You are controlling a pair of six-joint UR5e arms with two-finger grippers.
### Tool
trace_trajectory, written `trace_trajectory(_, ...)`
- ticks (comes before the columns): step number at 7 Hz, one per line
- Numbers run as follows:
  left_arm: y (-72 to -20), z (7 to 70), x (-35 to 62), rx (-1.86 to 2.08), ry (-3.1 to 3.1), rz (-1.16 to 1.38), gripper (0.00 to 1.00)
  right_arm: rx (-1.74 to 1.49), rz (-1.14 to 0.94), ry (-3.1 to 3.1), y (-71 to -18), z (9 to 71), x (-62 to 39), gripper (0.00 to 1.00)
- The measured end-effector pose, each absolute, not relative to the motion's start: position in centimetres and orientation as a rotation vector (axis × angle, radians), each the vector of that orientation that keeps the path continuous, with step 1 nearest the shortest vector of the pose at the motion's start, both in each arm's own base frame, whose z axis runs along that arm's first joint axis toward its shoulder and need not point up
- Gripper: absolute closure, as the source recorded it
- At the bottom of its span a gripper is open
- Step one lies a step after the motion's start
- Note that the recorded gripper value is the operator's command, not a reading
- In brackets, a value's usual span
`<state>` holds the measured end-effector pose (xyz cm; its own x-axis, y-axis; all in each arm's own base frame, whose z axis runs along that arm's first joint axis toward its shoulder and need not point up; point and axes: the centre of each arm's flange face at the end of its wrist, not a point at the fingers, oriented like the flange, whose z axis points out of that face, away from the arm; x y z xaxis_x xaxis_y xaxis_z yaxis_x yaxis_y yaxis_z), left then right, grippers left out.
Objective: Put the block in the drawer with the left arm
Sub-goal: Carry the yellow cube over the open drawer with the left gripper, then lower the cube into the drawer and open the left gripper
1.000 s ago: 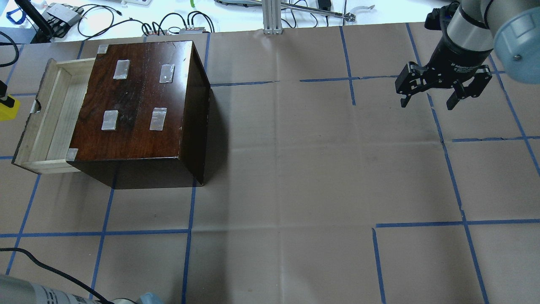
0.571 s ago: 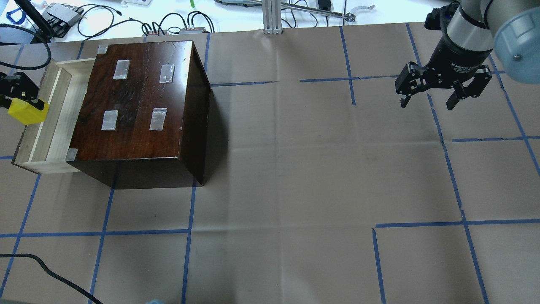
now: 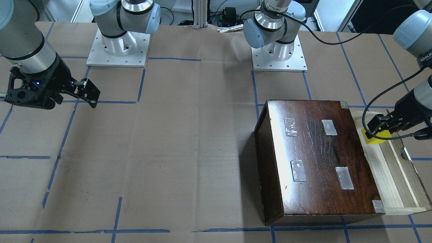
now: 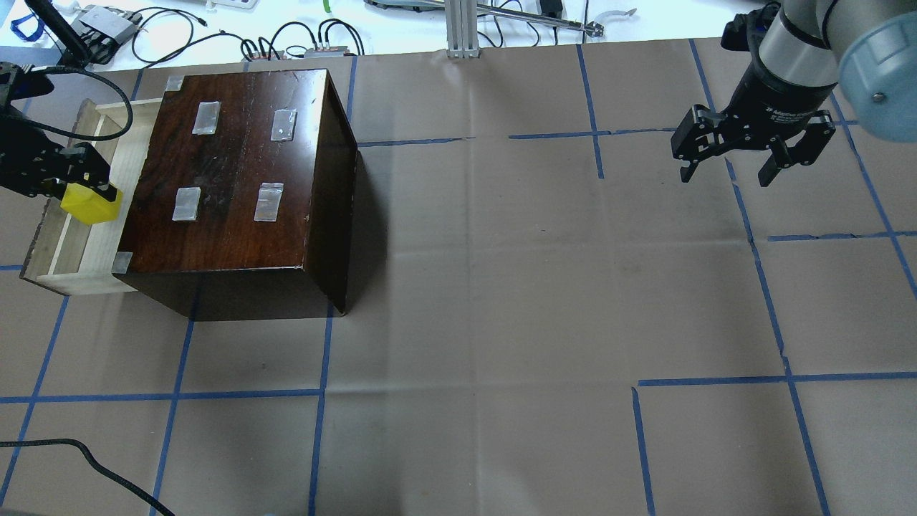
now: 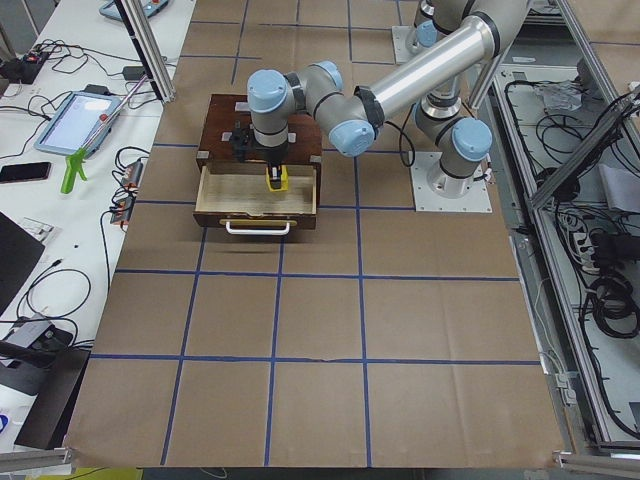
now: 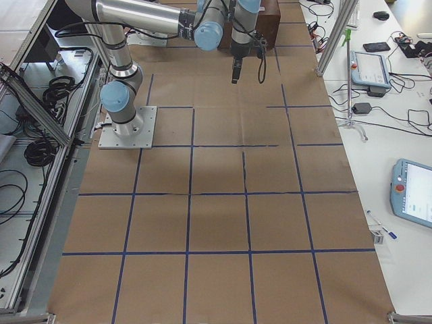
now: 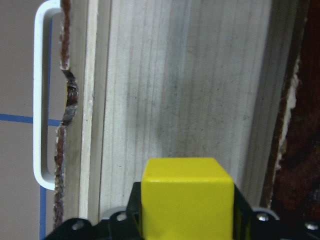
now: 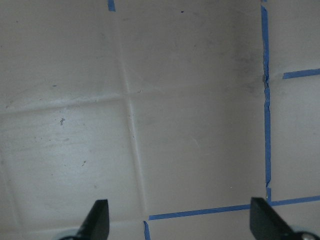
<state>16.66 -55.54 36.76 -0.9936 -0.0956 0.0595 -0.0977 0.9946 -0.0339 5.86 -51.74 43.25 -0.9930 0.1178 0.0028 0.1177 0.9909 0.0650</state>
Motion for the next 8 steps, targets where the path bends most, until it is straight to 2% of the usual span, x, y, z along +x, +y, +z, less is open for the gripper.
trace_trajectory(2,-55.5,35.2,16.5,0.135,-3.087,0.074,0.7,0.185,0.103,3.133,-51.7,43.2,5.9,0.0)
trace_trajectory(3,-55.5,34.9,16.5,0.131,-3.087,0.072,0.48,0.185,0.104,3.133,-51.7,43.2,5.9,0.0)
trace_trajectory(4,-55.5,34.7,16.5,0.131,-3.086,0.07,0.01,0.185,0.104,3.133,-51.7,43.2,5.9,0.0)
trace_trajectory(8,-55.9,35.3,16.6,0.131,-3.091,0.091,0.01,0.186,0.103,3.133,-51.7,43.2,5.9,0.0)
